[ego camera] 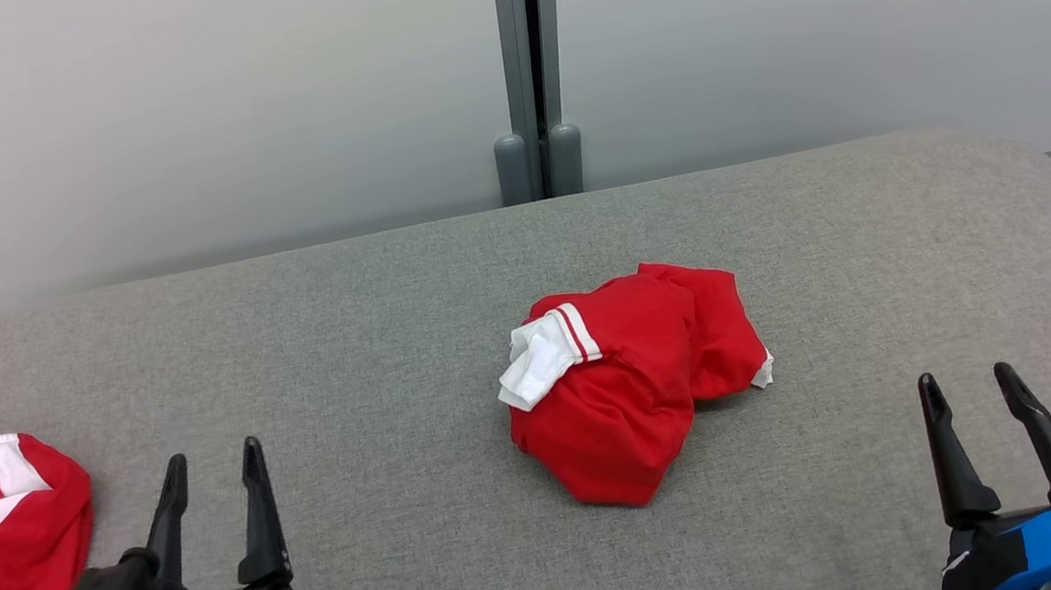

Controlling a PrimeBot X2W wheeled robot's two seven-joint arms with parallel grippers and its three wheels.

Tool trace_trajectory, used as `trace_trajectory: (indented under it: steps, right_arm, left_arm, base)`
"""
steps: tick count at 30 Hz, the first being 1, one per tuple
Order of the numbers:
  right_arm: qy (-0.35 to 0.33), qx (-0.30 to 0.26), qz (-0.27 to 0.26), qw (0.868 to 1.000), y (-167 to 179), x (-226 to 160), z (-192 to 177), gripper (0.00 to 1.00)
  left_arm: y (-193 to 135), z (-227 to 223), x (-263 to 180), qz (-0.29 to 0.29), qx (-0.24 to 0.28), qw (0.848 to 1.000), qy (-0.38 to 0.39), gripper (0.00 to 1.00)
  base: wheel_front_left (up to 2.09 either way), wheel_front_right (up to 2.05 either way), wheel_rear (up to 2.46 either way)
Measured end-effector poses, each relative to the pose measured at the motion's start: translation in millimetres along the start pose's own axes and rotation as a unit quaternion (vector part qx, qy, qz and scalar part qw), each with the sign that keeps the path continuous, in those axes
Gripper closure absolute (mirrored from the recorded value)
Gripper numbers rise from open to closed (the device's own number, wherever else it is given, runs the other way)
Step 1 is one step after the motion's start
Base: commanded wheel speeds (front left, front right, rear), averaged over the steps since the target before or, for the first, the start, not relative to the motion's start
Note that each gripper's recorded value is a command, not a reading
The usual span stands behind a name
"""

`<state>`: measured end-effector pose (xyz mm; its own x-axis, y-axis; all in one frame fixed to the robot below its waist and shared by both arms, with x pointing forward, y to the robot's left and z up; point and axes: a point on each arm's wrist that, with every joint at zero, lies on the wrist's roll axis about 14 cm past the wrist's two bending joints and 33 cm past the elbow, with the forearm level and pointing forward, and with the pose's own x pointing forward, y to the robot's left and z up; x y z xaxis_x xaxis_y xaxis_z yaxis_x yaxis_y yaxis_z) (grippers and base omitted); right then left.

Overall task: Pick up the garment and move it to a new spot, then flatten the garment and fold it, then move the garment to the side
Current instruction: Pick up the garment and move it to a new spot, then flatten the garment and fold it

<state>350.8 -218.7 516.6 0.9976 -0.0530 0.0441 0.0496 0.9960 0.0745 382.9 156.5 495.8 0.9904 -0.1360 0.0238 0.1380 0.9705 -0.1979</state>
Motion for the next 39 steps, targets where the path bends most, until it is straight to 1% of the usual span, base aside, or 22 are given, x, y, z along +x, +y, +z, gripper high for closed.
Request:
trace_trajectory:
  steps: [5,15,20,25,31,34,36,39]
  right_arm:
    - [0.010,0.002,0.005,1.000,3.9,-1.4,-5.7,0.00]
    - [0.018,0.005,0.015,1.000,10.4,0.7,-10.7,0.00]
    - [0.023,0.006,0.032,0.999,22.2,3.2,-13.2,0.00]
    - [0.014,-0.003,0.074,0.997,50.3,21.1,-3.9,0.00]
    - [0.025,-0.030,0.156,0.987,107.9,53.3,0.5,0.00]
    - [0.048,-0.060,0.191,0.979,132.9,66.7,-9.7,0.00]
    - [0.075,-0.086,0.213,0.970,148.1,73.4,-23.9,0.00]
    - [0.107,-0.113,0.229,0.961,159.1,81.2,-43.9,0.00]
  left_arm:
    - [9.5,-0.8,-9.1,0.017,-0.010,1.000,-0.001,0.00]
    - [7.1,-5.8,-12.2,0.011,-0.016,1.000,0.004,0.00]
    - [7.8,-7.6,-14.1,0.013,-0.018,1.000,0.006,0.00]
    - [5.3,-10.8,-12.7,0.010,-0.020,1.000,0.010,0.00]
    - [1.3,-11.5,-7.2,0.005,-0.024,1.000,0.010,0.00]
    - [1.7,-11.1,-5.6,0.005,-0.027,1.000,0.010,0.00]
    - [3.1,-8.9,-4.1,0.007,-0.026,1.000,0.007,0.00]
    - [8.0,-9.0,-6.0,0.013,-0.027,1.000,0.007,0.00]
  base:
    - [0.00,0.00,0.00]
    - [0.00,0.00,0.00]
    - [0.00,0.00,0.00]
    - [0.00,0.00,0.00]
    - [0.00,0.00,0.00]
    - [0.00,0.00,0.00]
    - [0.00,0.00,0.00]
    - [0.00,0.00,0.00]
